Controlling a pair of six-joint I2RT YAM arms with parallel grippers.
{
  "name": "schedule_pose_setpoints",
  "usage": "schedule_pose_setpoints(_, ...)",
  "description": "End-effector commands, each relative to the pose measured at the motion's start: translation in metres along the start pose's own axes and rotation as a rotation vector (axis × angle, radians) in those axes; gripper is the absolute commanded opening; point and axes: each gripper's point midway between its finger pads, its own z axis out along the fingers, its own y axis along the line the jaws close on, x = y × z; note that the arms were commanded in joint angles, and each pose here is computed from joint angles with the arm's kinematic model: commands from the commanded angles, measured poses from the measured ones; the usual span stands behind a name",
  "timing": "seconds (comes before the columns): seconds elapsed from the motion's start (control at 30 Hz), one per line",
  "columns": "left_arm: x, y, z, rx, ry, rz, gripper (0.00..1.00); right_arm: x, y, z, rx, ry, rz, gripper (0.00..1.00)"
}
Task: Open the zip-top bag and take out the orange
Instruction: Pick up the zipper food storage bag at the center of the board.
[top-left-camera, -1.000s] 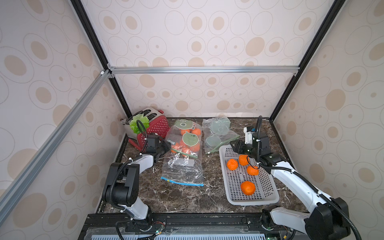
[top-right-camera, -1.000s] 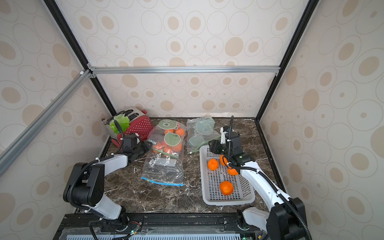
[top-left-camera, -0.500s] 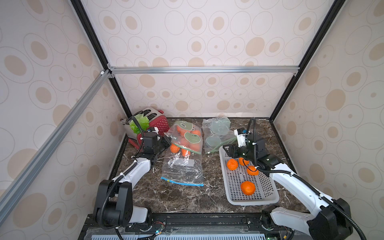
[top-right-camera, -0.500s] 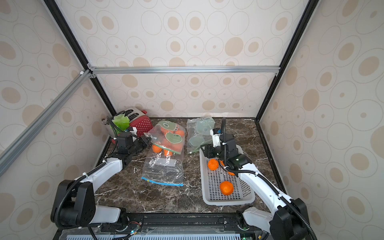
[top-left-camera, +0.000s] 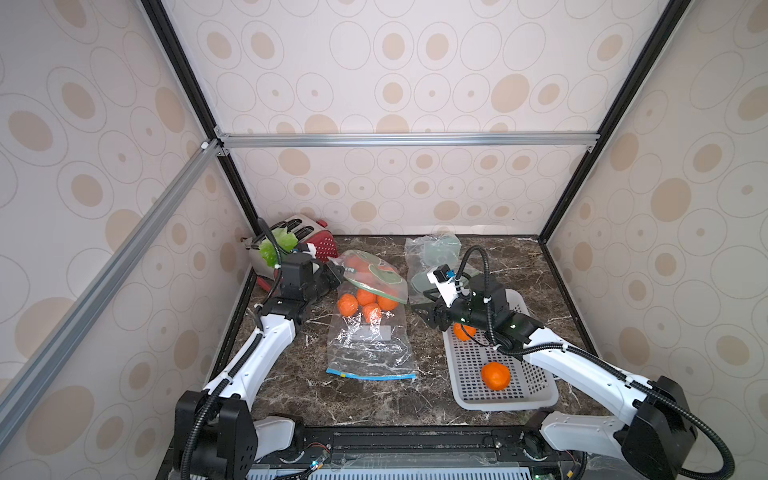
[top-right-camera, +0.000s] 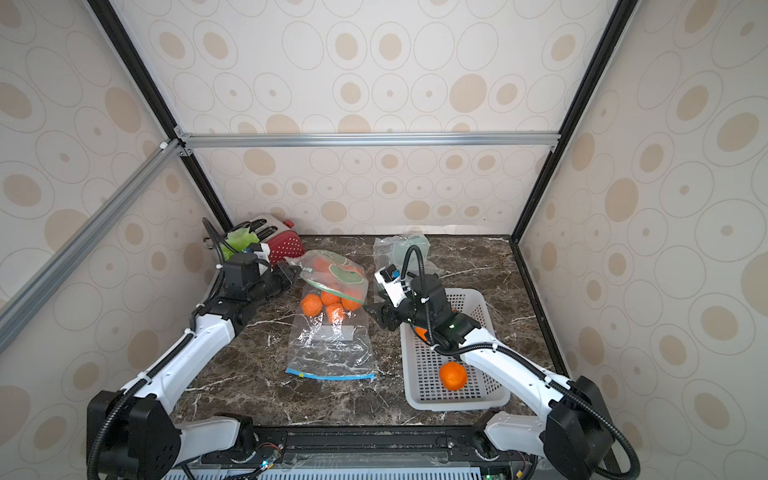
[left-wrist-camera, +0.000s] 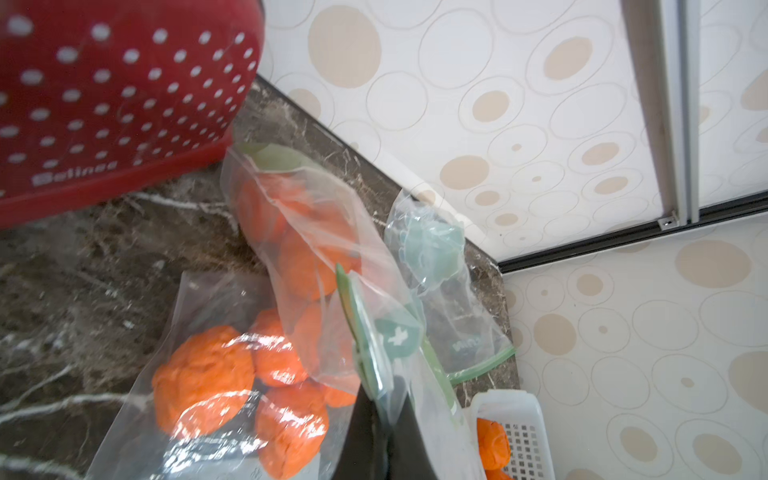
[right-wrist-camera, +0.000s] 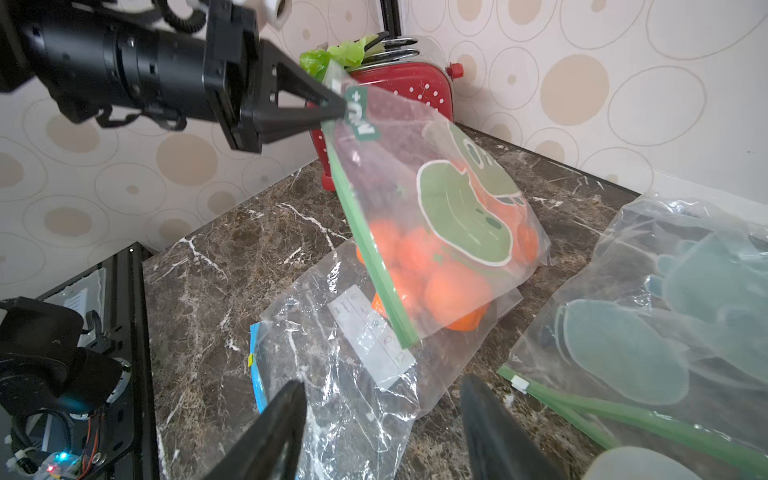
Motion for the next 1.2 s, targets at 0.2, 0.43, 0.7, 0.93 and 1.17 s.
schedule_pose_setpoints(0.2,-0.092,-0.090,0.017,0.145,-0.120,0.083,0.00,-0.005,-0.004,-0.002,0.027,-0.038,-0.062,0.62)
schedule_pose_setpoints(0.43,-0.120,-0.133,-0.004,0.218,-0.154,0.113,0.00,-0.004,-0.002,-0.007,0.031,-0.049,-0.071,0.62)
schedule_pose_setpoints(0.7,-0.081,-0.136,-0.058,0.255,-0.138,0.087,0.01,-0.018,0.015,-0.022,-0.036,-0.135,-0.145,0.63)
schedule_pose_setpoints(0.93,-0.052,-0.117,-0.105,0.250,-0.159,0.045,0.03,-0.029,0.021,-0.033,-0.050,-0.167,-0.145,0.63)
schedule_pose_setpoints(1.17,-0.026,-0.100,-0.108,0.256,-0.114,-0.017,0.04,-0.036,0.033,-0.039,-0.105,-0.195,-0.129,0.64)
